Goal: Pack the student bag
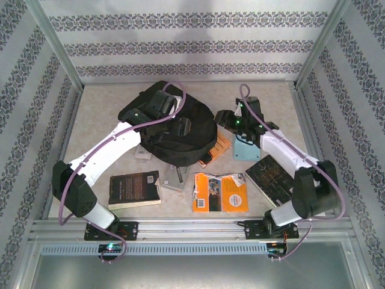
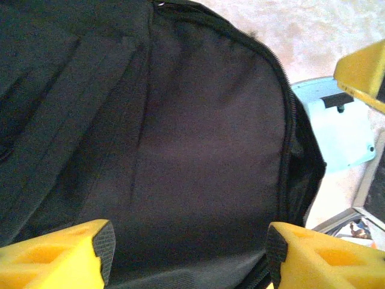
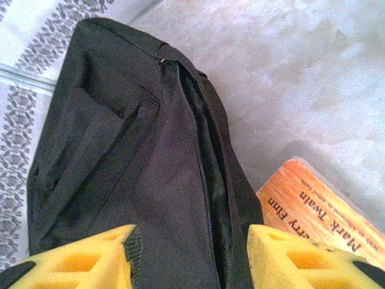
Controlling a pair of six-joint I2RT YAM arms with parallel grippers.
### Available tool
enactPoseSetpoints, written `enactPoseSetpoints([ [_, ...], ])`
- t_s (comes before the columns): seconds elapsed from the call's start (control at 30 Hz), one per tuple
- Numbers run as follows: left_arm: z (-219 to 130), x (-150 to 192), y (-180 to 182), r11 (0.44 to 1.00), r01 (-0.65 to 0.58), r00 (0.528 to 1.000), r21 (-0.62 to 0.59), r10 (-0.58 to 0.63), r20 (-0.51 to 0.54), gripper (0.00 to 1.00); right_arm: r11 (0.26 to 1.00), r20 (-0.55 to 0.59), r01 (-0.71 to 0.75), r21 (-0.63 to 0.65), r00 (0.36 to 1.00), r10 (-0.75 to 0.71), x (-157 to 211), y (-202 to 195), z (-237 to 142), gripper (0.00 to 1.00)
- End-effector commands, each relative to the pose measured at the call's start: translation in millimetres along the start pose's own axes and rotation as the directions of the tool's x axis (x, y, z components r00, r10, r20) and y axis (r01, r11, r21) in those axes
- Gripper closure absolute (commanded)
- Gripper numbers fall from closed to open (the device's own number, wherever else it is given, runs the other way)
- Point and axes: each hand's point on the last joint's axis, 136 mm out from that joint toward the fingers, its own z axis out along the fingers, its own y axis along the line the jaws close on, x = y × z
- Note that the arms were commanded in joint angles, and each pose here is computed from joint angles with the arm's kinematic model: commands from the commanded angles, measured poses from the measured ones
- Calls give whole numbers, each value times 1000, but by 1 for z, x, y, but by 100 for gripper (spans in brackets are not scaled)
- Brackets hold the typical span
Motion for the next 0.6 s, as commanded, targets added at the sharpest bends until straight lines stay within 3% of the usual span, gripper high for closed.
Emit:
enactPoseSetpoints([
  [0.0,-4,6,8,998,-42,999,-42,42,-2,31,996,-92,83,32,992,-80,4,-3,11,51],
  [0.13,-4,9,12,998,-41,999,-54,41,1,31,992,-139,116,50,984,-108,-2,-4,33,52],
  [0.3,-3,11,15,997,-40,999,-61,40,-2,31,990,-190,141,28,973,-133,-2,2,52,61],
  [0.4,-3,11,17,997,-34,999,-63,34,3,31,988,-208,155,25,967,-146,0,4,58,74],
  [0.53,-1,11,20,997,-27,1000,-67,28,1,31,988,-216,151,1,965,-148,2,12,58,100],
  [0.57,0,11,20,997,-25,1000,-66,25,0,31,989,-216,146,-7,966,-144,2,15,58,100],
])
